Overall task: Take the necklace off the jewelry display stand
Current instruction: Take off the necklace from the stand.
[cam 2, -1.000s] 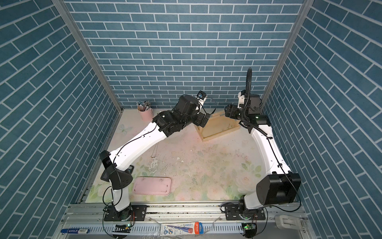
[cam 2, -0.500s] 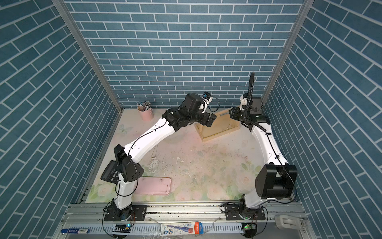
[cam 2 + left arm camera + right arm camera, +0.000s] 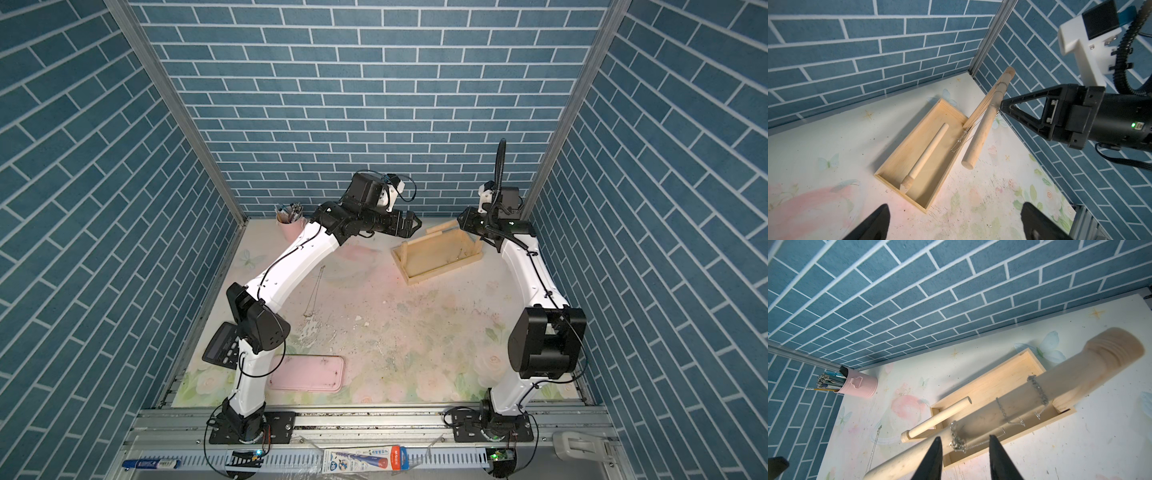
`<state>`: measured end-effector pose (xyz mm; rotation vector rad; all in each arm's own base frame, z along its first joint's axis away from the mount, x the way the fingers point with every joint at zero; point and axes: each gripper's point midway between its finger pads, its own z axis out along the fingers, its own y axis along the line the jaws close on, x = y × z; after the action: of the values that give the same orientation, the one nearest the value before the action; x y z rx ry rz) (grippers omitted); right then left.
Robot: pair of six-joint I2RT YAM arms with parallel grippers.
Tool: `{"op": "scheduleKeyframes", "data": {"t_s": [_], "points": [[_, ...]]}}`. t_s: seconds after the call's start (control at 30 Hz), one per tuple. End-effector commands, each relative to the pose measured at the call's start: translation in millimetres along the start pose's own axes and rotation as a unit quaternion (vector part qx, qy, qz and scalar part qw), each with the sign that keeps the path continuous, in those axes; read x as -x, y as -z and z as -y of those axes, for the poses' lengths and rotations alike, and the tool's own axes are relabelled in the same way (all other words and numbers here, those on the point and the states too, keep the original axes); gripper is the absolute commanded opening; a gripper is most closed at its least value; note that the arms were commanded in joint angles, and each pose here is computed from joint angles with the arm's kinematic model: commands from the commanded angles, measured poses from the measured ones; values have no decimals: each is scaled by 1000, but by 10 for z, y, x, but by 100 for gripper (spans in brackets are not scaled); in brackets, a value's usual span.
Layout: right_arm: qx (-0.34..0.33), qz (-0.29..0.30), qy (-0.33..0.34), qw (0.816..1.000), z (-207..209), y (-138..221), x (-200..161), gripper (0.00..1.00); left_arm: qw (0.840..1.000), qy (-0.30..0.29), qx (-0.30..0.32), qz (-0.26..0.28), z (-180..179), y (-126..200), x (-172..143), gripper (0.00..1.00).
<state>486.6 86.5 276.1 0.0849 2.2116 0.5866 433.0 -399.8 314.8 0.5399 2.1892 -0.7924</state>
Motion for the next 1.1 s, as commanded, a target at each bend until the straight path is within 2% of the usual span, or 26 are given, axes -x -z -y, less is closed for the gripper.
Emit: {"op": "scheduleKeyframes", "data": {"t_s": [0.0, 0.67, 1.07], "points": [[10, 4, -6, 1000, -53, -28, 64, 34, 1000, 14, -14, -19, 58, -106, -139, 99], [-6, -3, 0, 1000, -108, -93, -6, 24, 999, 22, -3, -28, -9, -111, -251, 99], [-13, 2, 2, 1000, -104, -95, 18, 8, 999, 25, -2, -26, -8, -62, -262, 99]]}}
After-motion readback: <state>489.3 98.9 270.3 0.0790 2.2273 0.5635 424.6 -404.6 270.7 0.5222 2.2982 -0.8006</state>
